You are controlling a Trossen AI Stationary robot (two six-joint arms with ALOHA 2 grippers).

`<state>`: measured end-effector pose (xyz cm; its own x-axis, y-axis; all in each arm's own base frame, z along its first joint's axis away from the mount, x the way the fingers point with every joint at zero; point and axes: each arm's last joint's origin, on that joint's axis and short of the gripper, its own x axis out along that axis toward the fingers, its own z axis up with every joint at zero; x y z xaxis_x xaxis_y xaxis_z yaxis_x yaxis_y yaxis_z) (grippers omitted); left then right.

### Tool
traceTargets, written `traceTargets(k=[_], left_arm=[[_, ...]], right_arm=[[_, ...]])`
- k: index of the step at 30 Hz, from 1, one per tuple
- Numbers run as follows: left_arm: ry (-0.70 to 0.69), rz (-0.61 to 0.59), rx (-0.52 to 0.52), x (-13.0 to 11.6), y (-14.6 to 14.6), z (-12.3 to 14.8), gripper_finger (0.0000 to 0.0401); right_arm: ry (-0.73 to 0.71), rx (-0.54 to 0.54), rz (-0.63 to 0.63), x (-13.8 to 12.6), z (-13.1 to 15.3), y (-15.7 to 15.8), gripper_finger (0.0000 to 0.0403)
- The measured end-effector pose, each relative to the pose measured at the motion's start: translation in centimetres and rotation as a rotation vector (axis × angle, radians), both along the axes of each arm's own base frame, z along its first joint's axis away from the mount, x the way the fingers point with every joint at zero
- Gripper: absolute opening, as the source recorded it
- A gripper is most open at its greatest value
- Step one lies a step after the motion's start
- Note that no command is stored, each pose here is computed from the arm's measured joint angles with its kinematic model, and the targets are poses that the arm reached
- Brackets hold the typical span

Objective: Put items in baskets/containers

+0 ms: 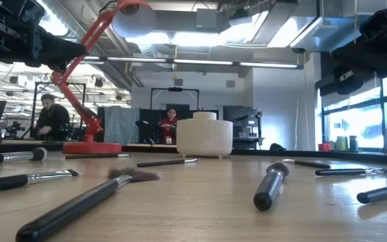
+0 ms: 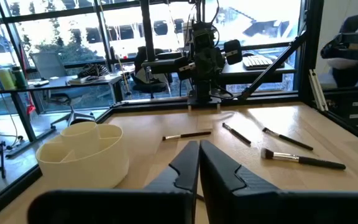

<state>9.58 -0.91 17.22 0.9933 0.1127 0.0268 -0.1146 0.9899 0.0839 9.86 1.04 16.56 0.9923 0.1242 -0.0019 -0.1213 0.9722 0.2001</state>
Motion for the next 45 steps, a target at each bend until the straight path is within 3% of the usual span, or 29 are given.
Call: traceTargets(k=[30,33,40,45], left_arm=[[0.001,0.0,0.0,0.0,0.0,0.0,0.001],[0.001,0.0,0.0,0.0,0.0,0.0,0.0012],[0.0,0.0,0.0,0.0,0.0,0.0,0.0011],[0.0,0.0,0.0,0.0,0.0,0.0,0.0012]], right_arm=[[0.0,-0.001,0.0,0.0,0.0,0.0,0.0023],[-0.053,-0.062,-0.039,0.0,0.4,-0.1,0.0023],[-0.129,0.159,-0.043,-0.1,1.4,-0.2,0.0023],[-0.135,0.173,-0.085,-0.1,1.4,-0.3,0.0023]])
